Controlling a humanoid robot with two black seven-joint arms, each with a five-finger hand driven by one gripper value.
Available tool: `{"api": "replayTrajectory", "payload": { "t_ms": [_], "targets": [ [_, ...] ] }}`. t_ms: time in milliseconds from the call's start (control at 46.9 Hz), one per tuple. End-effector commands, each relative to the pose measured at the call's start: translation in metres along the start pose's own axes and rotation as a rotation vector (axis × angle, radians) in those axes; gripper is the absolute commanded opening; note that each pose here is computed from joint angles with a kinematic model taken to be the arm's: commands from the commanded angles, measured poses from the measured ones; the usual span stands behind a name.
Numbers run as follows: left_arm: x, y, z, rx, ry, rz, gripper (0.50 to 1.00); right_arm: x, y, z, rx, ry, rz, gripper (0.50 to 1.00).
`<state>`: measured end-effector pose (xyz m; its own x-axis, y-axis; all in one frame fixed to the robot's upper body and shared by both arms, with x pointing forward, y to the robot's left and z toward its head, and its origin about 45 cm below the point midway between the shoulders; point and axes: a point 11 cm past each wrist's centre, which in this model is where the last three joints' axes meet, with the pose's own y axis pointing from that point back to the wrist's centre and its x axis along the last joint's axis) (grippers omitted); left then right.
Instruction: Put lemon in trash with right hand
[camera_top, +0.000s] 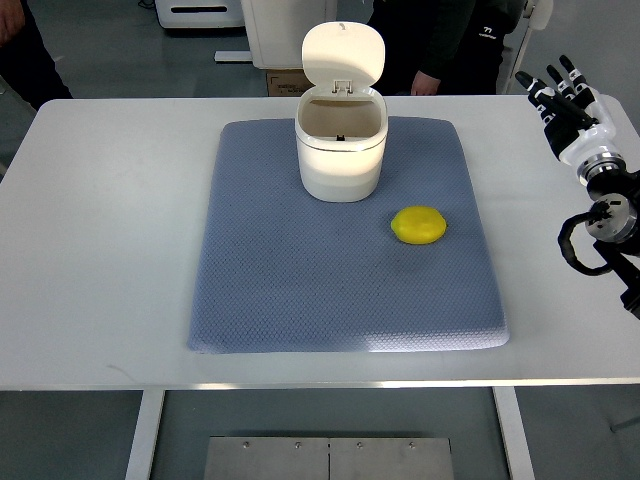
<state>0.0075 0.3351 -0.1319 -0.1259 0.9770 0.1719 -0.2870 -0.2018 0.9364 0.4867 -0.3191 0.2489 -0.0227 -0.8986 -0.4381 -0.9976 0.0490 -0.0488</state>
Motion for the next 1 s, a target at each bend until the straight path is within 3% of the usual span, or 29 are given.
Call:
{"api": "replayTrajectory", "payload": {
  "t_ms": [0,171,405,661,810,981],
  "targets": [
    [0.0,0.0,0.0,0.0,0.0,-0.002,1.0,0.006,0.0,-0.01,0.087,0.007,0.017,1.0],
    [0.0,0.0,0.0,0.0,-0.001,0.0,1.0,0.011,-0.008,-0.028,0.146,0.027,0.042,1.0],
    [0.0,0.0,0.0,0.0,-0.001,0.0,1.0,0.017,-0.003,-0.02,0.137,0.022,0.048,1.0],
    [0.0,0.0,0.0,0.0,0.001,0.0,1.0,-0.011,0.017,-0.013,0.151,0.053,-0.11,1.0],
    [0.0,0.0,0.0,0.0,0.001,0.0,1.0,-0.03,0.036,-0.002,0.094,0.202,-0.271,1.0],
    [0.0,0.0,0.0,0.0,-0.001,0.0,1.0,-0.018,0.045,0.0,0.051,0.3,-0.303,1.0]
  ]
}}
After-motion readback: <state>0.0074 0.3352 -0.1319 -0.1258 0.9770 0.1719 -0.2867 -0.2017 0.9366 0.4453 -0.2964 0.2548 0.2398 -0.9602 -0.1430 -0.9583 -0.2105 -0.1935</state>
